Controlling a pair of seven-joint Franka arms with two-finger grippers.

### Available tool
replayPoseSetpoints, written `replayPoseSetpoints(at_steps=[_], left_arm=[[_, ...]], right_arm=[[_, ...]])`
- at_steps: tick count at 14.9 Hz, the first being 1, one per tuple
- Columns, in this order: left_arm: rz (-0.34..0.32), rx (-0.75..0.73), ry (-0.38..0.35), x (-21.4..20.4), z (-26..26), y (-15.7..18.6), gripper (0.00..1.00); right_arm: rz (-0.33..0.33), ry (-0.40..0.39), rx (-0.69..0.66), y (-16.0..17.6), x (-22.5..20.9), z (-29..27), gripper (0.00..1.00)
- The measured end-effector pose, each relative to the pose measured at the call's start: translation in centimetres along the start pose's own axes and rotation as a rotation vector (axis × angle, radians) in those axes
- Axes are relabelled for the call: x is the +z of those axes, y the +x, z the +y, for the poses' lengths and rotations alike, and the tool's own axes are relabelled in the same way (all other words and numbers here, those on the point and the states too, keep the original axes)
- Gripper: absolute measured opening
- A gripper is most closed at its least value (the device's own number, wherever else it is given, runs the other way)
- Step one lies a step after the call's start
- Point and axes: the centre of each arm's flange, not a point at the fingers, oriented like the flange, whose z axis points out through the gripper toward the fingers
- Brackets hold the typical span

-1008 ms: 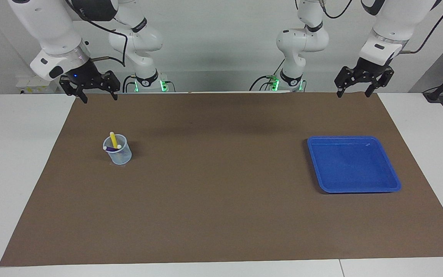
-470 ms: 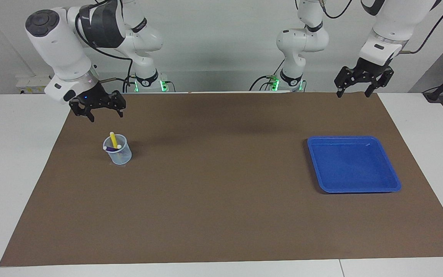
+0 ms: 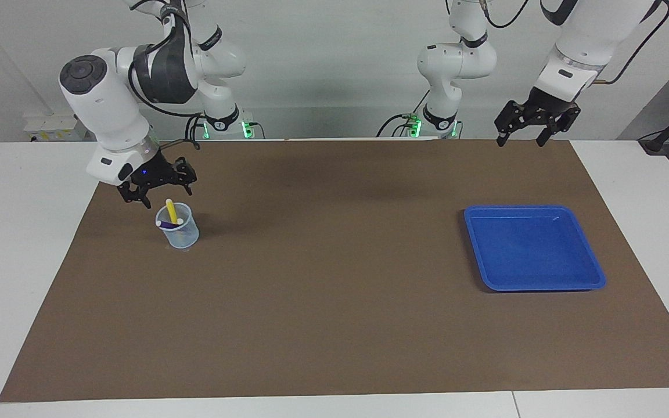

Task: Right arm passes pens to left for tray arrangement

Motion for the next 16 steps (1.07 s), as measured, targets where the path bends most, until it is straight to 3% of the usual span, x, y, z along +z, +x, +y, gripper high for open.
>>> replayPoseSetpoints(at_steps=[4,5,7,9,10,12,16], left_arm=[[-0.023,-0.042,-0.067,0.6,1.8,-0.9,1.00],[-0.031,-0.053,-0.082,0.9,2.1,-1.1,1.00],[-0.050,-0.074,-0.110,1.5,2.5,-1.5,1.00],[-0.070,-0.096,-0.143,1.9,3.3,-2.2,1.00],[-0.078,-0.104,-0.154,2.0,3.9,-2.5,1.00],[-0.088,-0.116,-0.169,2.0,5.1,-3.0,1.00],[-0.113,-0.140,-0.264,1.8,6.0,-3.4,1.00]], right_arm=[[-0.017,0.007,-0.035,-0.4,3.8,-0.1,1.00],[-0.026,0.011,-0.035,-0.5,4.5,-0.1,0.93],[-0.035,0.016,-0.049,-0.5,5.3,-0.1,0.90],[-0.034,0.016,-0.086,-0.4,5.6,0.0,0.70],[-0.028,0.013,-0.098,-0.3,5.8,0.0,0.70],[-0.015,0.007,-0.106,-0.2,6.7,0.1,0.61],[-0.013,0.006,-0.106,0.3,8.7,0.4,0.60]])
